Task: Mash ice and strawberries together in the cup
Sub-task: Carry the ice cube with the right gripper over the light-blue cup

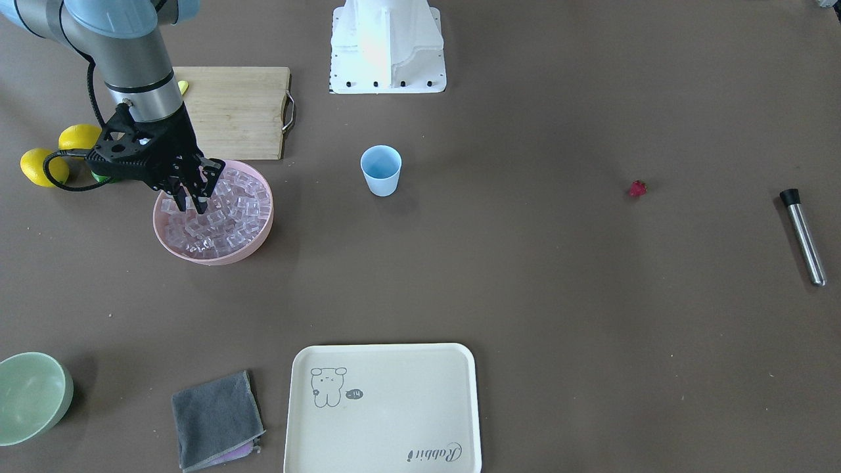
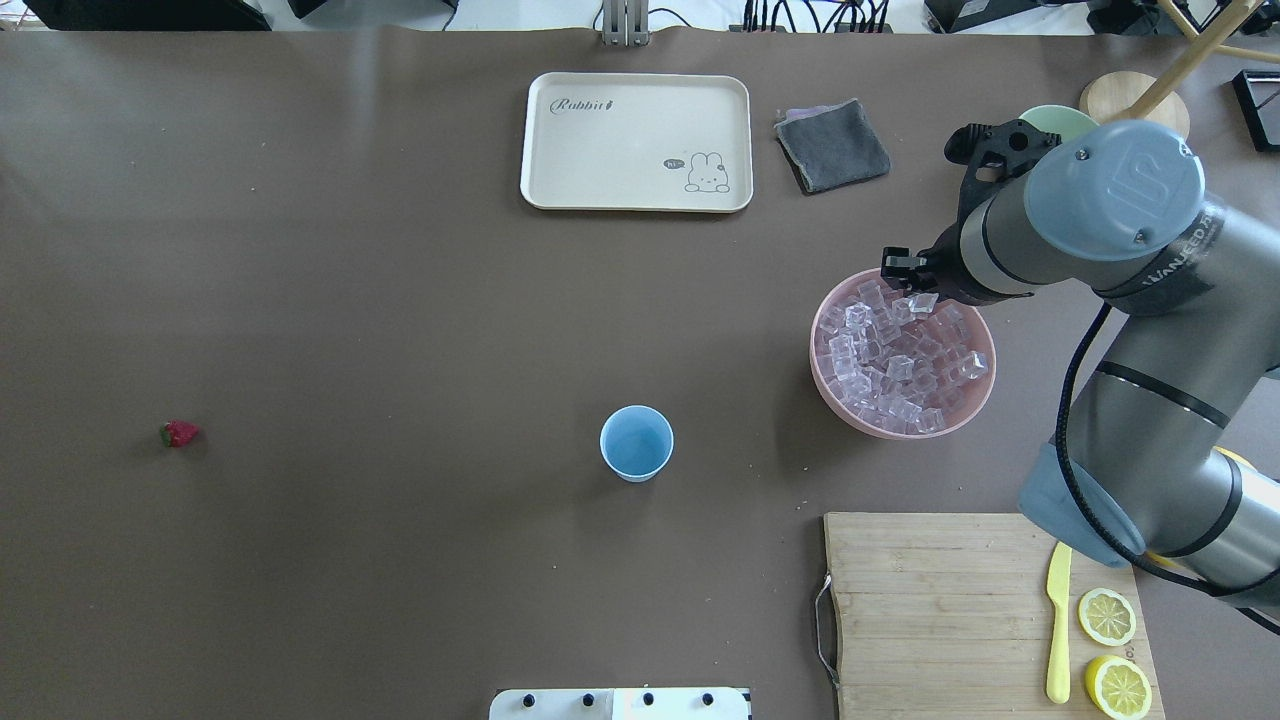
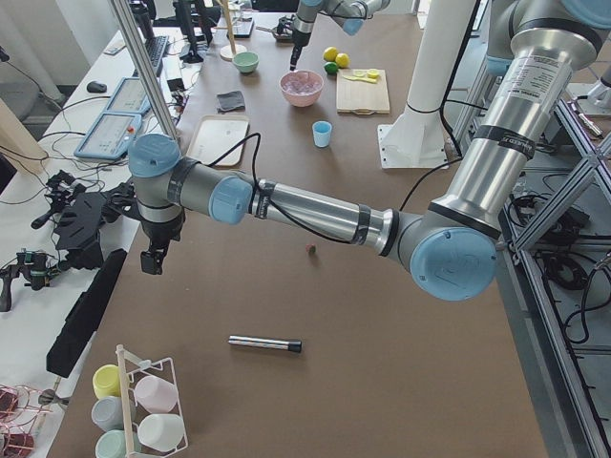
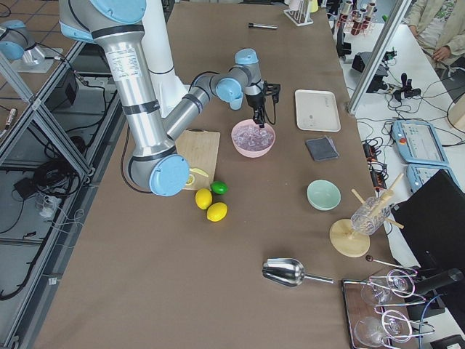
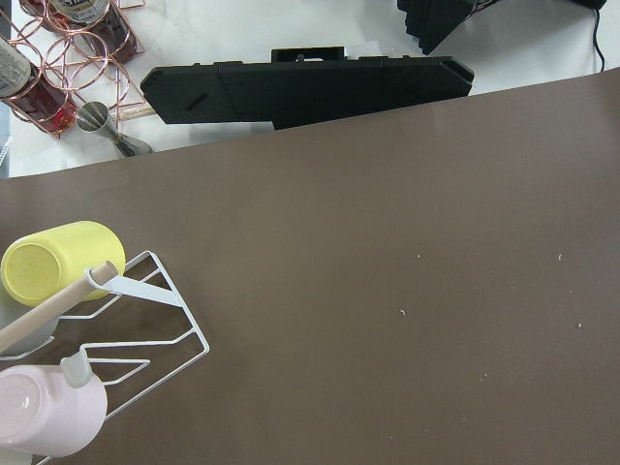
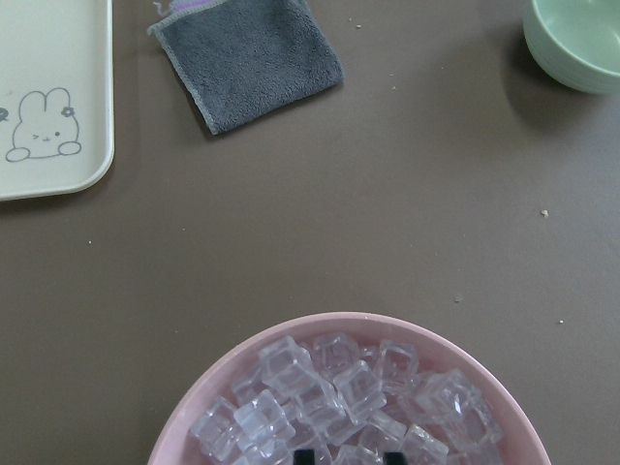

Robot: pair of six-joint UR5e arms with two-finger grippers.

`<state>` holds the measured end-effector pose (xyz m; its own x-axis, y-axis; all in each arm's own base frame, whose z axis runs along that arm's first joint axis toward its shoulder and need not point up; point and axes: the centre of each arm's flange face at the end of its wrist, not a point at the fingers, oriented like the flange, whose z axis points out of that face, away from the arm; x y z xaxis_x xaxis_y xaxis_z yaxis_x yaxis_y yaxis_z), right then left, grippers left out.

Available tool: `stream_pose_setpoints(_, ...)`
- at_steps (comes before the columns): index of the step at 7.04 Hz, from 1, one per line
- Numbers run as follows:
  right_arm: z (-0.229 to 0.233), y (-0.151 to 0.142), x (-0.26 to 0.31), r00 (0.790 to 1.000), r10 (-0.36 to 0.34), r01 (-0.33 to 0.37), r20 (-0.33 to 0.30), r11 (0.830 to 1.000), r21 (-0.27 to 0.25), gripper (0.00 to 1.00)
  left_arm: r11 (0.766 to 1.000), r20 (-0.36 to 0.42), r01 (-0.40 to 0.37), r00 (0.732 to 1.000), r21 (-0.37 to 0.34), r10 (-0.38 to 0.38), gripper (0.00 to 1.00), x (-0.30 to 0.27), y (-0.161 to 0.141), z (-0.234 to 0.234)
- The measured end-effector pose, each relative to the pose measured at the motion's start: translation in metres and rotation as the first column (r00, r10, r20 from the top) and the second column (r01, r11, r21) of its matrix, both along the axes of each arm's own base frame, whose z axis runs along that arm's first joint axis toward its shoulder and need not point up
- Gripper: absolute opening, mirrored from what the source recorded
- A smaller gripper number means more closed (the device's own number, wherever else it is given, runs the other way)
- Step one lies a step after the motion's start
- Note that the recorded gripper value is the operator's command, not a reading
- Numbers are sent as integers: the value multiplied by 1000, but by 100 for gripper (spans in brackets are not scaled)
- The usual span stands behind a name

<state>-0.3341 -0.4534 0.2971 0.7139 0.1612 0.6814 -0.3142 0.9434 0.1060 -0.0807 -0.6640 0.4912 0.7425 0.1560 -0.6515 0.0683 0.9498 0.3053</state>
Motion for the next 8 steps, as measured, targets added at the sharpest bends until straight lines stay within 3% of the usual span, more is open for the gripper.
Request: stream_pose_setpoints(8,-99,-1,-8,990,-12,-6,140,992,128,0,1000,-19,-6,1000,6,6,98,1,-1,-6)
